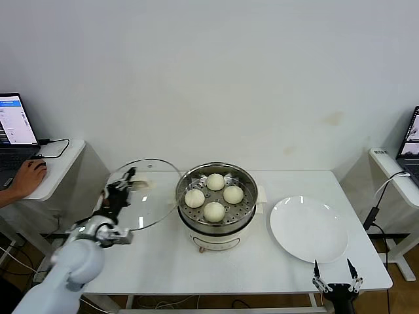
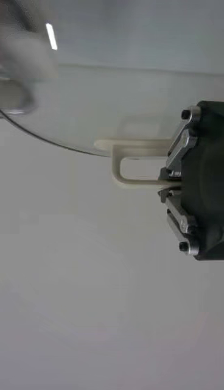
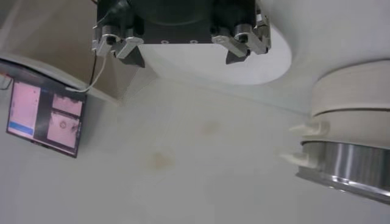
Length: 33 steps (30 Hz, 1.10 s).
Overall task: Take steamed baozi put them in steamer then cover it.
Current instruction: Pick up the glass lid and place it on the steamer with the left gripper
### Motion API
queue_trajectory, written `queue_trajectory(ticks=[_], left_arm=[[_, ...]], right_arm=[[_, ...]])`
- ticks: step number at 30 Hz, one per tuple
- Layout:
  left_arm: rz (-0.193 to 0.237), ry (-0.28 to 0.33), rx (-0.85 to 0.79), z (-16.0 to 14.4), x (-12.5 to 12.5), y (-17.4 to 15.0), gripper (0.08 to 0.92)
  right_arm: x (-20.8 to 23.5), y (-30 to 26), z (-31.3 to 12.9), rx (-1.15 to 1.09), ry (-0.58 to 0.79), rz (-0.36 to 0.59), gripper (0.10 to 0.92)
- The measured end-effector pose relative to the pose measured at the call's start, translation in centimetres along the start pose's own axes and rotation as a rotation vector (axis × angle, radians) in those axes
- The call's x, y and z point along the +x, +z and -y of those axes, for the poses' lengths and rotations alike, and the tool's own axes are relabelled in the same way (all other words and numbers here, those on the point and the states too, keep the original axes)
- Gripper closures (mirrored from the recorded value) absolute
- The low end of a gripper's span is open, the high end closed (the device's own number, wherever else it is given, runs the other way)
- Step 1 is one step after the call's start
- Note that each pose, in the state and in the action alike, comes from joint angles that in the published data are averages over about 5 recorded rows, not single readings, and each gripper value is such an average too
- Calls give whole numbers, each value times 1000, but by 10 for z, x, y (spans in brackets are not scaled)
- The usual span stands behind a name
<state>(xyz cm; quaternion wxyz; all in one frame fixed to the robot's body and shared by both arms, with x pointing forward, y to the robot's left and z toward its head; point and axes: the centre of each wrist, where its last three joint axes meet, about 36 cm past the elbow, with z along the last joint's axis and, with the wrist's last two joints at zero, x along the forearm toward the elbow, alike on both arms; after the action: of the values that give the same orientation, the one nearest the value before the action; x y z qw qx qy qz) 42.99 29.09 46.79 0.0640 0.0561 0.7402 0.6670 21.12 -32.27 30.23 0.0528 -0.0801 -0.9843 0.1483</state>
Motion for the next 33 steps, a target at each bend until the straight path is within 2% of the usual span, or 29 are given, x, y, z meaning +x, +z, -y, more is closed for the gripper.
queue_trajectory(ticks=[8,13,22,33], left_arm=[[68,32,8,2,-36,-67,855],[91,55,-4,8,-55,-101,855],[92,73,-42,24,-83,-140,855],[91,93,-74,41,-99,-177,855]], right_arm=[[-2,5,-9,16,-9,-6,200],[-3,6,-16,18,-18,-9,200],[-3,11,-26,24,-38,-15,200],[-4,14,-33,27,-55,-25,199]])
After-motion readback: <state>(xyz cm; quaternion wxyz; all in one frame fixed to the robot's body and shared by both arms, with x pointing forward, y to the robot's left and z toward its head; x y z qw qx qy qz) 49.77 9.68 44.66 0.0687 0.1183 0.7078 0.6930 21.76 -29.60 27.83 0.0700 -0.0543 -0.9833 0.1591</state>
